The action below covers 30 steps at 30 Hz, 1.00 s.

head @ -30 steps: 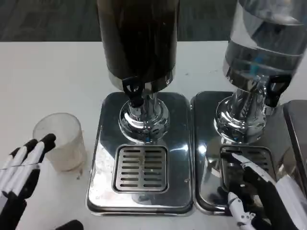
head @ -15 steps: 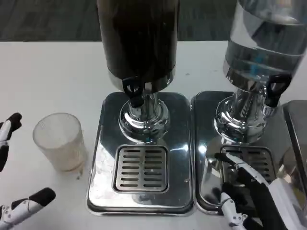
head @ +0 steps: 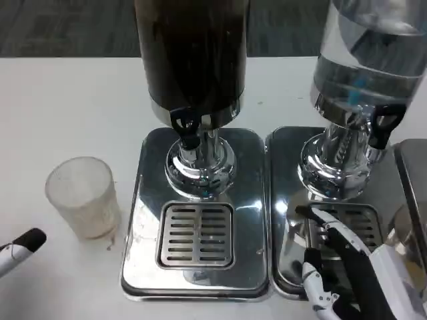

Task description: Grasp the cup under the faucet to collect the drink, then remove the cup.

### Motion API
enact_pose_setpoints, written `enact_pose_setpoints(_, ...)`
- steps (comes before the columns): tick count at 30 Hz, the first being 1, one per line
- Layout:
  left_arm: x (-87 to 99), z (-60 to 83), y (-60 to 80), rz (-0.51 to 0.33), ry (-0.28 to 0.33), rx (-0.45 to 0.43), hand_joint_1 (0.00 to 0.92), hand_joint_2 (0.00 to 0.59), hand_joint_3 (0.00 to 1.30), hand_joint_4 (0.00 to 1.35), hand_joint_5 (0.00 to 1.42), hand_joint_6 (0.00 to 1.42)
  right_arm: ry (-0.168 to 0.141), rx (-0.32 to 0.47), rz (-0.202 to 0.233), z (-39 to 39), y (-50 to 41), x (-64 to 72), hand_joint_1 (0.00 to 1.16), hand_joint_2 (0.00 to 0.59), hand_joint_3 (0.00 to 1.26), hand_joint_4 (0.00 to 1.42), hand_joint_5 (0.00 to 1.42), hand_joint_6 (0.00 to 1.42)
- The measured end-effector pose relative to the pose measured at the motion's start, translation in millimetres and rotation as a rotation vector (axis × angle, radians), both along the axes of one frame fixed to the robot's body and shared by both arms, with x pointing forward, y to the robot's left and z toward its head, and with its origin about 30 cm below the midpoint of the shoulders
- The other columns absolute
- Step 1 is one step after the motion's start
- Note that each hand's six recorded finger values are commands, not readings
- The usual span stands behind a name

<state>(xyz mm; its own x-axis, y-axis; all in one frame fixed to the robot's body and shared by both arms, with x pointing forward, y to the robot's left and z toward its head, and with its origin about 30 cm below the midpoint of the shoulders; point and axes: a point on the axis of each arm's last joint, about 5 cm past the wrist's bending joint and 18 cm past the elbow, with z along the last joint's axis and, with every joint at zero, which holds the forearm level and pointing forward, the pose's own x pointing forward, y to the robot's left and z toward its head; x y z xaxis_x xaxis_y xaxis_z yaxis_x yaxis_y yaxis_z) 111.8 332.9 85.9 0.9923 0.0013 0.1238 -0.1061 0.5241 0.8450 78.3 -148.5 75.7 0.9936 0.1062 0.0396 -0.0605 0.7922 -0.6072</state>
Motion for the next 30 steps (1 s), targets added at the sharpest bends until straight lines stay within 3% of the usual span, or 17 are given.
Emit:
enact_pose_setpoints(9, 11.9, -14.2, 9.0, 0.034, 0.047, -0.048, 0.006, 0.021, 0.00, 0.00, 0.03, 0.05, -0.011, -0.017, 0.000, -0.8, 2.3, -0.4, 0.44, 0.586, 0.21, 0.15, 0.13, 0.25)
enact_pose_setpoints(13, 13.6, -15.7, 13.8, 0.052, 0.060, -0.047, 0.049, 0.021, 0.00, 0.00, 0.03, 0.06, -0.011, -0.018, 0.000, -0.8, 2.6, -0.5, 0.44, 0.586, 0.22, 0.15, 0.13, 0.25)
enact_pose_setpoints(30, 32.7, -21.8, 7.2, 0.018, 0.072, -0.058, 0.120, 0.025, 0.00, 0.00, 0.04, 0.09, -0.017, -0.019, 0.010, -0.5, 5.1, 0.0, 0.44, 0.586, 0.22, 0.16, 0.14, 0.25)
